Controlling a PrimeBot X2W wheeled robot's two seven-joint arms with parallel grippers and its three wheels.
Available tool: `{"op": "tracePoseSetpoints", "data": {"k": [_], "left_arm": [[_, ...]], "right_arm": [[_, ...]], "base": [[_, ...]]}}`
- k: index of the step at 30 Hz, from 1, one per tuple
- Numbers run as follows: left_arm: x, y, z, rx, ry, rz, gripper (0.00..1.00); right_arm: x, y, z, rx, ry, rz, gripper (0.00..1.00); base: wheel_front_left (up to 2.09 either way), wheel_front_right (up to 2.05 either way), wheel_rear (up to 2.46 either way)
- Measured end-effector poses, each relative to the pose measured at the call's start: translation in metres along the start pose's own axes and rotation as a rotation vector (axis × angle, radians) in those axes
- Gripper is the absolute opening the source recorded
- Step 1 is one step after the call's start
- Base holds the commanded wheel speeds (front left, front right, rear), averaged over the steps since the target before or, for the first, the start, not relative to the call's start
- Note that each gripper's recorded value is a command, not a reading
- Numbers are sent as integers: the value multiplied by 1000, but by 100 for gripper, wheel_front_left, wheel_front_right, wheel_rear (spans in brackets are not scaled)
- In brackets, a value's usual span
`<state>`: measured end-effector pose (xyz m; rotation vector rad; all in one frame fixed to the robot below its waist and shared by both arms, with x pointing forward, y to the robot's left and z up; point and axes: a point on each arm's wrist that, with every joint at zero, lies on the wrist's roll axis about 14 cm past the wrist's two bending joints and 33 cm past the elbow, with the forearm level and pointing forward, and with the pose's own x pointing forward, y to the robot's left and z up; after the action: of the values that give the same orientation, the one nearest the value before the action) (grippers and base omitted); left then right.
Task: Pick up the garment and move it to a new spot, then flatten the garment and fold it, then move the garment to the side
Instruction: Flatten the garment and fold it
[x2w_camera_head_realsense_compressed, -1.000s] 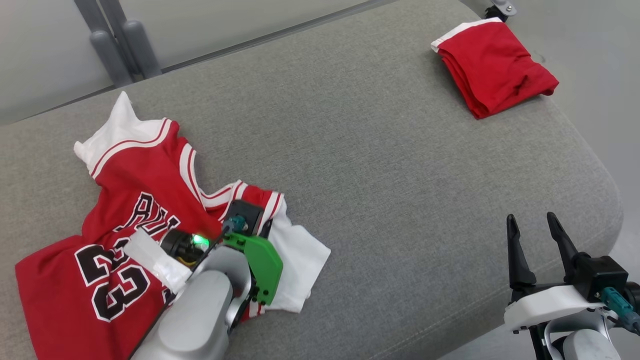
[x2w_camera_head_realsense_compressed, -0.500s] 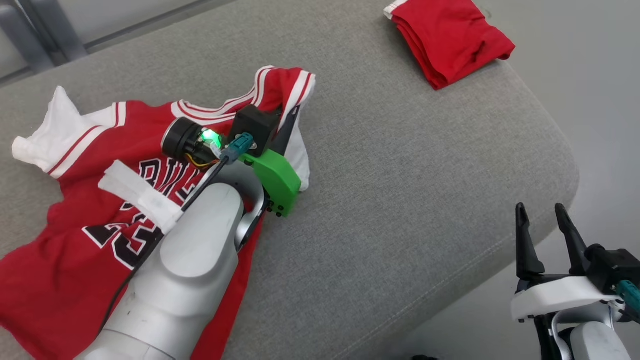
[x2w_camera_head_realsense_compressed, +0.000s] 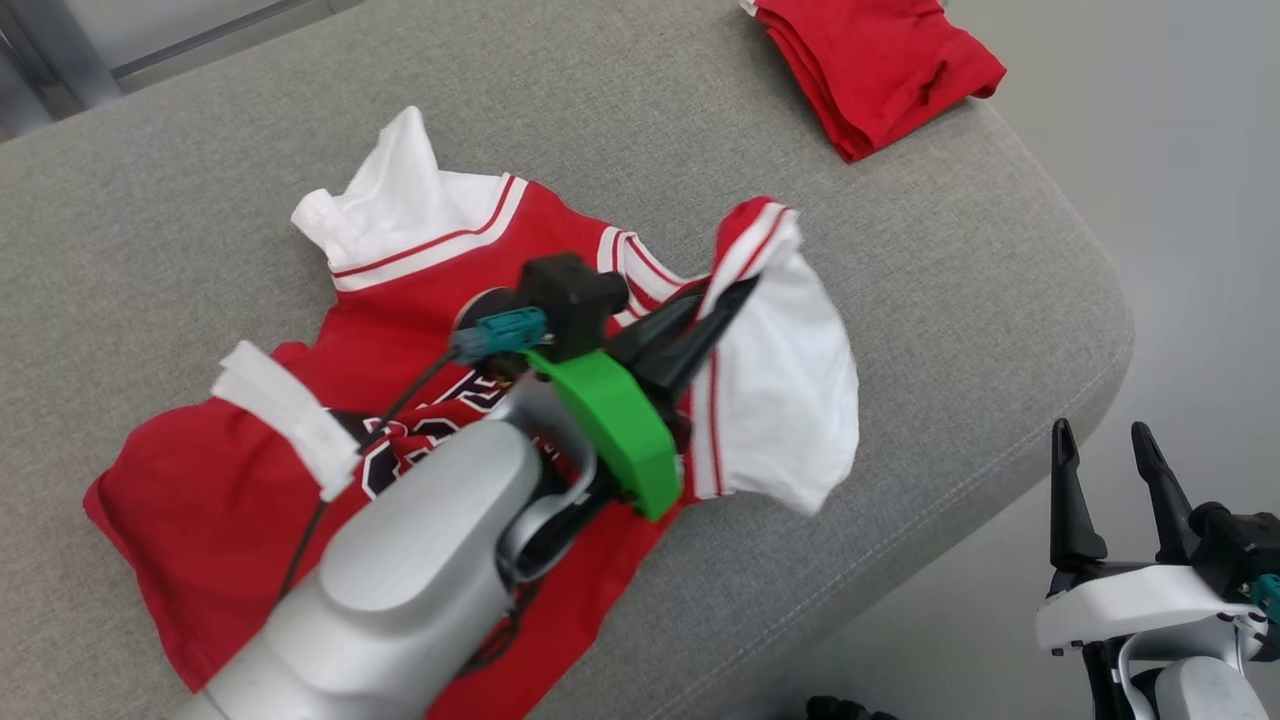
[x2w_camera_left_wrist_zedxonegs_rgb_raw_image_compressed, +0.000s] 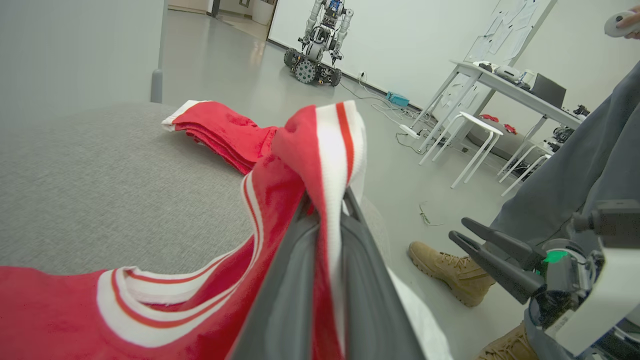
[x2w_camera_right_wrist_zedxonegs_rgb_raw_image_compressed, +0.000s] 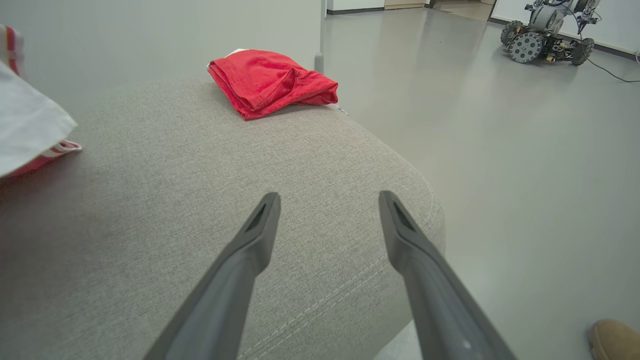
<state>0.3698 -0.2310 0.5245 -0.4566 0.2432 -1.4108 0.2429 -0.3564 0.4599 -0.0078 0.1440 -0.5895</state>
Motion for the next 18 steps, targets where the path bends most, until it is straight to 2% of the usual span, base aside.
{"op": "tracePoseSetpoints", "data": {"k": [3, 11, 12, 14, 15, 16, 18], "left_arm": [[-14, 28, -12, 23, 44, 57, 0], [-17, 52, -64, 105, 170, 111, 0], [-17, 59, -67, 131, 174, 126, 6], [-19, 73, -68, 182, 178, 171, 37], [-21, 79, -69, 208, 184, 191, 43], [-23, 87, -69, 239, 188, 214, 71], [-27, 99, -70, 283, 208, 251, 100]], "right_arm": [[2, 5, 0, -2, 2, 12, 100], [6, 10, -4, -13, 18, 23, 100], [7, 10, -4, -13, 20, 22, 100], [7, 10, -4, -14, 20, 21, 100], [7, 9, -4, -14, 20, 20, 100], [7, 9, -4, -14, 20, 21, 100], [7, 12, -5, -13, 21, 30, 100]], "base": [[0, 0, 0], [0, 0, 0], [0, 0, 0], [0, 0, 0], [0, 0, 0], [0, 0, 0], [0, 0, 0]]}}
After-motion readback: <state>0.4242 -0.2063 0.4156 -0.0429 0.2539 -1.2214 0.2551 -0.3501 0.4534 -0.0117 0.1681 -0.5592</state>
